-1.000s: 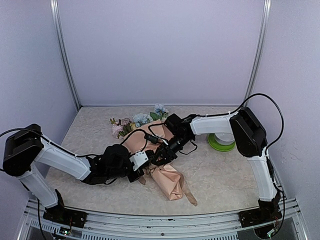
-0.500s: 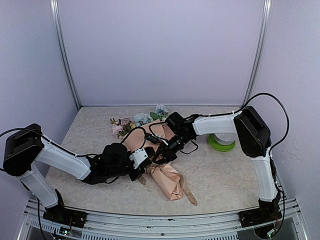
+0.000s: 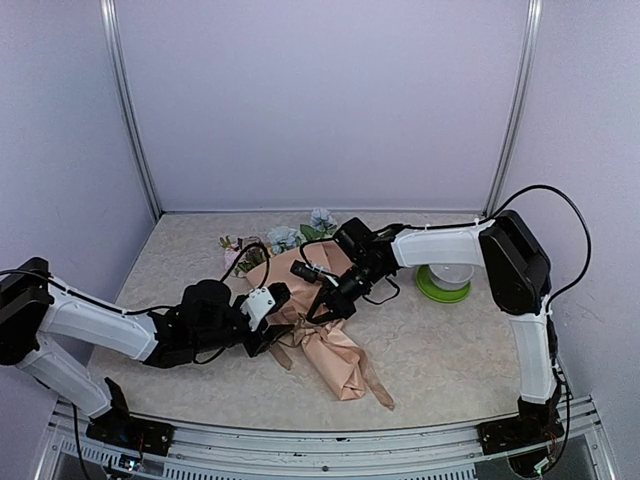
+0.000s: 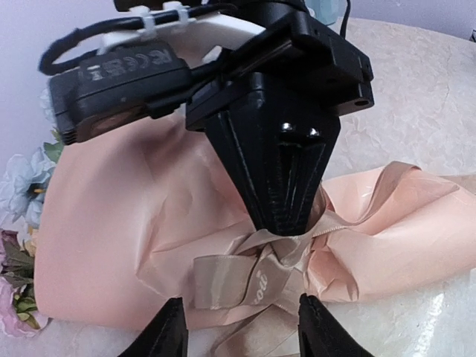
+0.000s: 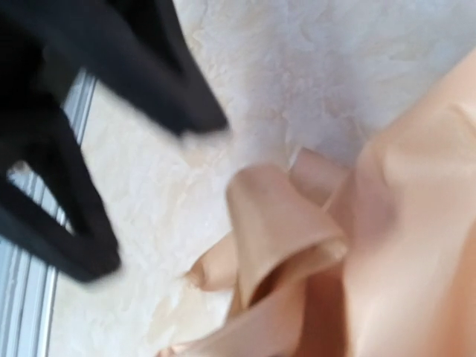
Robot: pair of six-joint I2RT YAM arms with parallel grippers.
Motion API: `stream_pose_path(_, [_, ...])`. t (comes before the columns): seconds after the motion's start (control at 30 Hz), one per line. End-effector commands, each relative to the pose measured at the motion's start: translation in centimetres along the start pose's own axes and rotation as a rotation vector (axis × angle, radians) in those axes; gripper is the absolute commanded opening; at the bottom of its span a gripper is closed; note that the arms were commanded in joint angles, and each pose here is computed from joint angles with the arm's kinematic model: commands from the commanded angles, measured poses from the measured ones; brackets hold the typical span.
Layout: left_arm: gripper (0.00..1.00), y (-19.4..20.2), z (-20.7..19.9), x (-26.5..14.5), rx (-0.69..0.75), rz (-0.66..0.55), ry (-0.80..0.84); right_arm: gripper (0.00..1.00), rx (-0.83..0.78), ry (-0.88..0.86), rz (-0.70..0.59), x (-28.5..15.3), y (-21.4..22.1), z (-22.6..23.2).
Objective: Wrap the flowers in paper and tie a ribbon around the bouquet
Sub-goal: Cross the half-tied ribbon over the folded bouquet.
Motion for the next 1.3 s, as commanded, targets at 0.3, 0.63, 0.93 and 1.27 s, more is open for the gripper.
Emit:
stream_pose_path(0.3, [0.53, -0.2, 2.1, 0.2, -0.218, -0.067, 0.163, 0.0, -0.027, 0.028, -0.012, -0.7, -0.9, 0.8])
stream_pose_path(0.63, [0.48, 0.3, 1.9, 3.2, -0.332, -0.057, 0.226, 0.0, -0.025, 0.026, -0.007, -0.6, -0.5, 0.9])
stream_pose_path(0.93, [0.37, -0.5, 1.7, 1.9, -0.339, -0.138, 0.247, 0.0, -0.023, 0.025, -0.004, -0.5, -0.1, 0.9])
stream_pose_path(1.27, [0.0, 0.0, 2.0, 1.6, -0.338, -0.134, 0.222, 0.05, -0.021, 0.048, -0.005, -0.7, -0.3, 0.8])
Point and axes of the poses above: each gripper's point midway between its finger pads, its own x axis out along the fingers, its own z axis along the line the jaws close on, y = z × x, the point moved 4 cm from there along -x, back along the fingers, and after that the axes turned 4 degrees about x, right-handed, at the moved point
